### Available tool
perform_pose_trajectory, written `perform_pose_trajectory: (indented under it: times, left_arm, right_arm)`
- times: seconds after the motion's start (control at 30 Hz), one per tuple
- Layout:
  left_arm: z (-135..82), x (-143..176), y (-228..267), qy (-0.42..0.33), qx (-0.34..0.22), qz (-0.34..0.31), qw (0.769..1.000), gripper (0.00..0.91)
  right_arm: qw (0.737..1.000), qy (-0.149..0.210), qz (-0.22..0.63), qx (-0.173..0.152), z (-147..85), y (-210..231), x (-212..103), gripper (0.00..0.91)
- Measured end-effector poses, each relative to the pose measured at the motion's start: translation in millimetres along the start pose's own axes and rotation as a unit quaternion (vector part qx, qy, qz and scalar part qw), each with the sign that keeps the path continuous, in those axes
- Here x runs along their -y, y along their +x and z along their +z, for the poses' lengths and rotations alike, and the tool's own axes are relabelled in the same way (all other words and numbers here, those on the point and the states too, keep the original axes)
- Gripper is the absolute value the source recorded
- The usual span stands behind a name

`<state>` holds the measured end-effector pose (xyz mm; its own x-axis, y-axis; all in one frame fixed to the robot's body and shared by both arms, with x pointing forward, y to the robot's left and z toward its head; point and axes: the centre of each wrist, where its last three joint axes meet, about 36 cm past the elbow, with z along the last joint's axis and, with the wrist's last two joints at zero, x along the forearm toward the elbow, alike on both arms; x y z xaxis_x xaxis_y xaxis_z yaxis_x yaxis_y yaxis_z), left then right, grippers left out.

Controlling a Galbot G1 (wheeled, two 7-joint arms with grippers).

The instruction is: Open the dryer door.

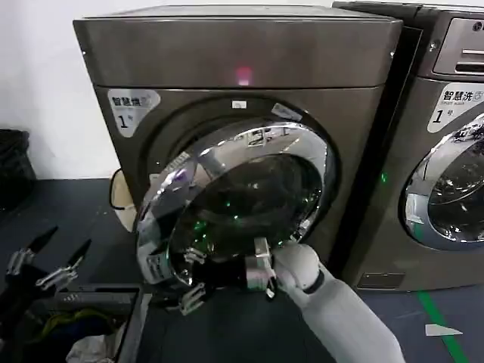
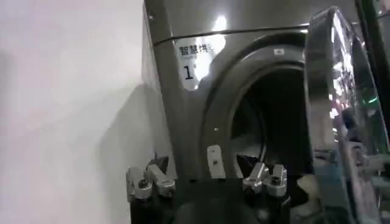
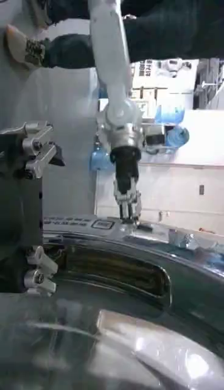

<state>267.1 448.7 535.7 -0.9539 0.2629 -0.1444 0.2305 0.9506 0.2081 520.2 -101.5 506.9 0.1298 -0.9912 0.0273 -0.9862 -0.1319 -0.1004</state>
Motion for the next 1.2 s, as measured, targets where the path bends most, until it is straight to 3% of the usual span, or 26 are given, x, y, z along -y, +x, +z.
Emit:
perform_pose_trajectory:
  times: [0.5,0.8,1.0,1.2]
  left_arm:
    - [19.1,-14.9,-58.4,0.011,0.023,0.077,0.997,0.907]
    - [11.1,-16.7,-87.9,0.021,0.015,0.123,0.992,0.907]
    - [9.2,-2.3,-107.7,0.040,-0.012,0.197,0.980,0.907]
    - [21.9,19.1,-126.7,0.069,-0.037,0.248,0.966,0.907]
  right_arm:
    - [0.999,0.014,-0.047,-0.005,1.3,43.4,-20.8,0.907]
    - [0.996,0.003,-0.091,-0.001,2.8,58.7,-29.2,0.907]
    - [0.996,0.008,-0.088,-0.002,3.0,76.8,-40.6,0.907]
    - [0.998,0.011,-0.055,-0.002,0.5,113.7,-55.0,0.907]
